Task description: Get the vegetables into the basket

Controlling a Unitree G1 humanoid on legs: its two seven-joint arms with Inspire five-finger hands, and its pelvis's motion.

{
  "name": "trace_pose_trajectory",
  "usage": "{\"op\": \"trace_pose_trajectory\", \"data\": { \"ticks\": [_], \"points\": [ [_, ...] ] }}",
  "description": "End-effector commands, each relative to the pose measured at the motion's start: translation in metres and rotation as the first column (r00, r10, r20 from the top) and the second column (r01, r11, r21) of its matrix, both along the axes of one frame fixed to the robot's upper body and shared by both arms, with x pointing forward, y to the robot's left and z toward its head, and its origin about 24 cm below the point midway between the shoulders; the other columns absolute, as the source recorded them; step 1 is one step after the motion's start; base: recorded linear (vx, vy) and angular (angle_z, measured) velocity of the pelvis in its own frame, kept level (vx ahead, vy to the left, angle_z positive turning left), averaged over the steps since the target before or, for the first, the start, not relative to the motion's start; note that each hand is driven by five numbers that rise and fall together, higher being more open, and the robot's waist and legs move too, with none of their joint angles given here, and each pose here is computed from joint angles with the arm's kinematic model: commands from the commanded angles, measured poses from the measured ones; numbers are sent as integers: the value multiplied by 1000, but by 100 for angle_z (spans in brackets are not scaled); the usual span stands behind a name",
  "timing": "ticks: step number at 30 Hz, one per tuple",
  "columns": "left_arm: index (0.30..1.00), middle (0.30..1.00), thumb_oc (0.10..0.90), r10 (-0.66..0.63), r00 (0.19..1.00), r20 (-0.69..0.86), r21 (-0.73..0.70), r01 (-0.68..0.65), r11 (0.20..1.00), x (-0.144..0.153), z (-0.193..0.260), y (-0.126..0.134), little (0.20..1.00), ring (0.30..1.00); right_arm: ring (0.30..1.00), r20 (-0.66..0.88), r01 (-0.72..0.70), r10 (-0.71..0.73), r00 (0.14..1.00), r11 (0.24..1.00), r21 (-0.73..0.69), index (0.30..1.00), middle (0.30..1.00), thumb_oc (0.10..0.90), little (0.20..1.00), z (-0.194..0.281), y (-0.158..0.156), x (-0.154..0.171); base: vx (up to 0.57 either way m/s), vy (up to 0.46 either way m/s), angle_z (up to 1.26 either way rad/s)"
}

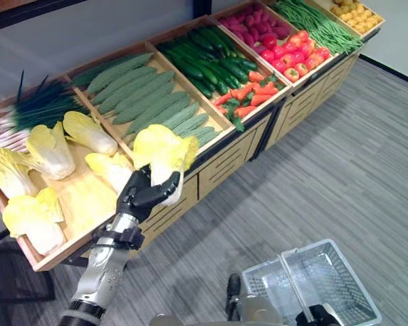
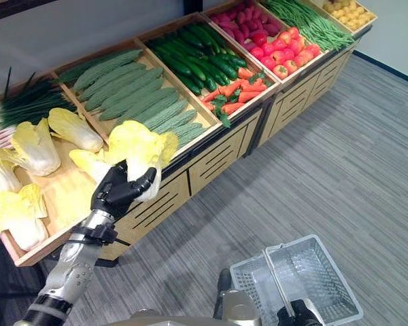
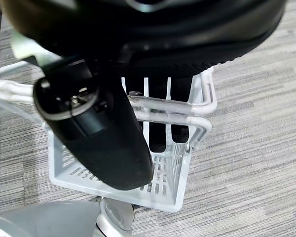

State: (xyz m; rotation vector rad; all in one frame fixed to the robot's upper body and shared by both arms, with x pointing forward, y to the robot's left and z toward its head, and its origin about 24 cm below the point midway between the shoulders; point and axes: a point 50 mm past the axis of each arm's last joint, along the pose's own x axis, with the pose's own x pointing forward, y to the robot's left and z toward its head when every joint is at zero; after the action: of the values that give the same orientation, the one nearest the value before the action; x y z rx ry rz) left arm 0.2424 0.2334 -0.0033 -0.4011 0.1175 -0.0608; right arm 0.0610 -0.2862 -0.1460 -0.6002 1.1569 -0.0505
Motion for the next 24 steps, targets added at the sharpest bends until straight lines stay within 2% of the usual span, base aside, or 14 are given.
{"op": "trace_pose_trajectory", "data": {
  "ticks": [1, 7, 11, 24],
  "points": [
    [300, 300, 400, -19, 950, 312, -22, 28, 999, 11, 59, 1, 300, 300, 300, 3, -1, 1, 1000, 1000, -25, 300, 300, 400, 300, 6, -15, 0, -66, 44, -31],
    [300, 300, 400, 82, 958, 275, -53, -70, 996, 0, 46, 22, 300, 300, 300, -6, -27, 27, 1000, 999, -28, 300, 300, 400, 300, 8, -19, 9, 15, 95, -71],
    [300, 300, 400, 96, 960, 261, -54, -85, 995, -3, 43, 28, 300, 300, 300, -14, -20, 20, 1000, 1000, -16, 300, 300, 400, 300, 6, -17, 5, 24, 216, -65],
    [300, 300, 400, 123, 970, 210, -12, -123, 992, -9, 30, 50, 300, 300, 300, -7, -39, 39, 999, 999, 26, 300, 300, 400, 300, 3, -4, 12, -23, 167, -18]
  ]
}}
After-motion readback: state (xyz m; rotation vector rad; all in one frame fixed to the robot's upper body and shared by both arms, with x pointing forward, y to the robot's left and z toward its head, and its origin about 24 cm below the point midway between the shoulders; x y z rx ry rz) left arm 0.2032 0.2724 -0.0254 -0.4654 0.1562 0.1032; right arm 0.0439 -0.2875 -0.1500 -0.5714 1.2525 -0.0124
